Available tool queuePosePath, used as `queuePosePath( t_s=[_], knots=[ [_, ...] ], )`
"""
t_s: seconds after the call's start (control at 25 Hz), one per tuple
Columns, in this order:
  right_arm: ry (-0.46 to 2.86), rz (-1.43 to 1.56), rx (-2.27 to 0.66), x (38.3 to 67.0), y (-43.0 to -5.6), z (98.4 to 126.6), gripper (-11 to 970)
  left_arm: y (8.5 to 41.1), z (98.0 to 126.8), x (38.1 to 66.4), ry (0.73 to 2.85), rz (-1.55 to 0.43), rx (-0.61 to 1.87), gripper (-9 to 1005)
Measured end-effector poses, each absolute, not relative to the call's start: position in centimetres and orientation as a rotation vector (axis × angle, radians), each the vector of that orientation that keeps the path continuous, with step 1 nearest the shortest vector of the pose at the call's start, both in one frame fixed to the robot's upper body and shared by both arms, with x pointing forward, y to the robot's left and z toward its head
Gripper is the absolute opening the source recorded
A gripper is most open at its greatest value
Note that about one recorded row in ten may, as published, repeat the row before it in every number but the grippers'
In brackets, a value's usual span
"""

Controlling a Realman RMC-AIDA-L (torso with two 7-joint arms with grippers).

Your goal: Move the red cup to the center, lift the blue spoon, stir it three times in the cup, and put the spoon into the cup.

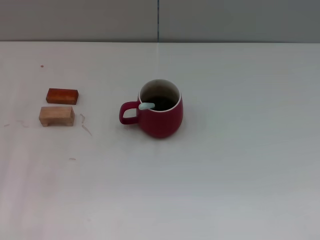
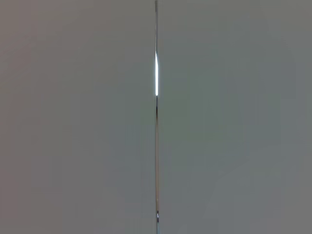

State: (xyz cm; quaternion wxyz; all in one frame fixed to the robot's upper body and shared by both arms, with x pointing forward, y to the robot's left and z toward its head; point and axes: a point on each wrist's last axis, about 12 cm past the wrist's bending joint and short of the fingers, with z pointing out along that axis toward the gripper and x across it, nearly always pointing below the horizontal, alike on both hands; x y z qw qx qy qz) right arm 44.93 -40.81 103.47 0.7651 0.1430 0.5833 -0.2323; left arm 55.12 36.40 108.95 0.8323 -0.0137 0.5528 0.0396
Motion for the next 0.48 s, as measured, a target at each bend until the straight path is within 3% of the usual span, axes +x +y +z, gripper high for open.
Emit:
queuePosePath(
  t_s=[0.48],
  knots=[
    [1.251, -0.526, 0.345, 44.8, -41.2, 103.6, 678, 35.9, 105.7, 54.9, 1.388, 0.068, -0.078, 280]
  ],
)
